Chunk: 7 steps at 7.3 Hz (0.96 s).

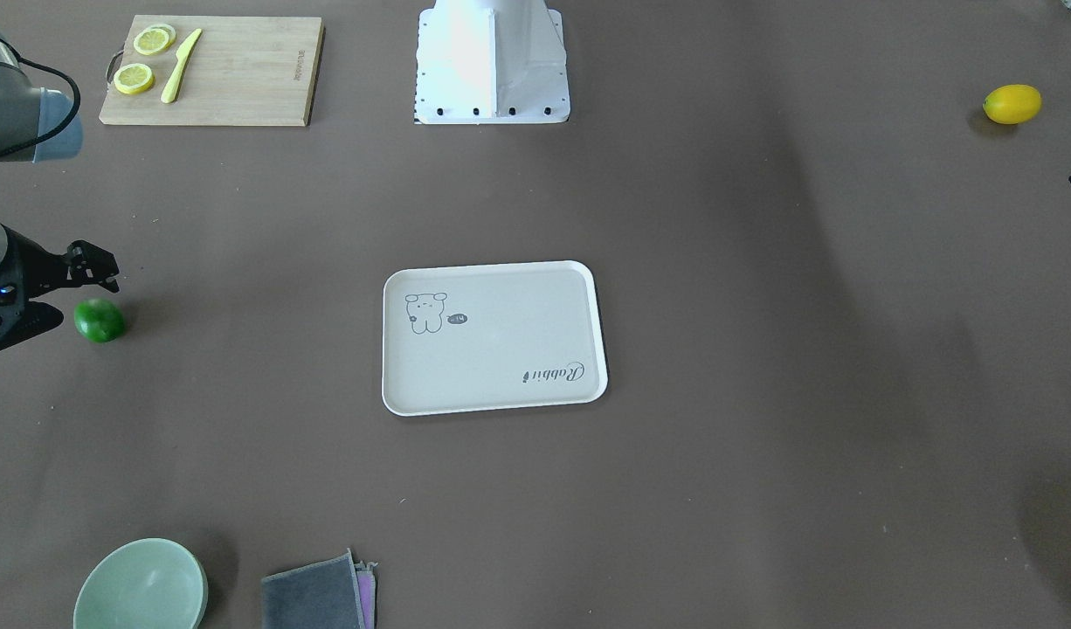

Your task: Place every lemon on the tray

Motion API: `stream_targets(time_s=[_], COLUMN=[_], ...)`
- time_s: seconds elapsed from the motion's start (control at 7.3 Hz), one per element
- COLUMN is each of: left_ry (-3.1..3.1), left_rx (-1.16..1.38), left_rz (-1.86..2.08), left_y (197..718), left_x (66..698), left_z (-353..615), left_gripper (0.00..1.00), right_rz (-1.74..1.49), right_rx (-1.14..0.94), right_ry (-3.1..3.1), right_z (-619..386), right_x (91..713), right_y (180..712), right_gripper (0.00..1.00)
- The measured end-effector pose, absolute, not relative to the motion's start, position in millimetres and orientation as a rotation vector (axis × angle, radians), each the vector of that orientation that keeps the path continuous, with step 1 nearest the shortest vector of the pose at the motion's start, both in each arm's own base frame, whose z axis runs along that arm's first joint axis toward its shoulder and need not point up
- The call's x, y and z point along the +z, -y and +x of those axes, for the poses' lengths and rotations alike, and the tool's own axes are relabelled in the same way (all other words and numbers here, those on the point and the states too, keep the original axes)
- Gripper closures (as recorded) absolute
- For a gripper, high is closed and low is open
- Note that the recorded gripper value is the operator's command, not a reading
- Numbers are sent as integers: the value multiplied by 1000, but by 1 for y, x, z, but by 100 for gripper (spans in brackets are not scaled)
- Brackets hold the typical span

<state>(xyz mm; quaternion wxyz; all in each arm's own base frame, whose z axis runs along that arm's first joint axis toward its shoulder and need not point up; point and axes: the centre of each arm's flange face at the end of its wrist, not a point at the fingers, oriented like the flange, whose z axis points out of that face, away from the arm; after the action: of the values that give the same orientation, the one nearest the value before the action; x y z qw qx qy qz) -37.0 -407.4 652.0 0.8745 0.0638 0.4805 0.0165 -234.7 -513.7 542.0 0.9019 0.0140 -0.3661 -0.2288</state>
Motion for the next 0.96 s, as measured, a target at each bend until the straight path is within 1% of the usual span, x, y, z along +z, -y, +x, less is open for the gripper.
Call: stream_targets(time_s=[0.14, 0.27, 0.41, 0.55, 0.96], left_ry=[-1003, -1003, -1003, -1003, -1003], left_rx=[36, 37, 37, 37, 34], left_rz=[132, 132, 131, 130, 122], left_y=[408, 408, 408, 408, 407], left_x=[652, 652, 653, 653, 657], left_z=[-37, -36, -36, -36, -35], left_gripper=[2, 2, 1, 2, 2], right_rz=[34, 38, 39, 40, 35], right_rx=[-486, -503, -519, -533, -528], right_ry=[747, 740, 734, 723, 729], right_z=[-242, -250, -258, -265, -269], right_x=[552, 558, 562, 564, 555], right_y=[516, 515, 512, 509, 505], right_gripper=[7, 11, 35, 99, 100])
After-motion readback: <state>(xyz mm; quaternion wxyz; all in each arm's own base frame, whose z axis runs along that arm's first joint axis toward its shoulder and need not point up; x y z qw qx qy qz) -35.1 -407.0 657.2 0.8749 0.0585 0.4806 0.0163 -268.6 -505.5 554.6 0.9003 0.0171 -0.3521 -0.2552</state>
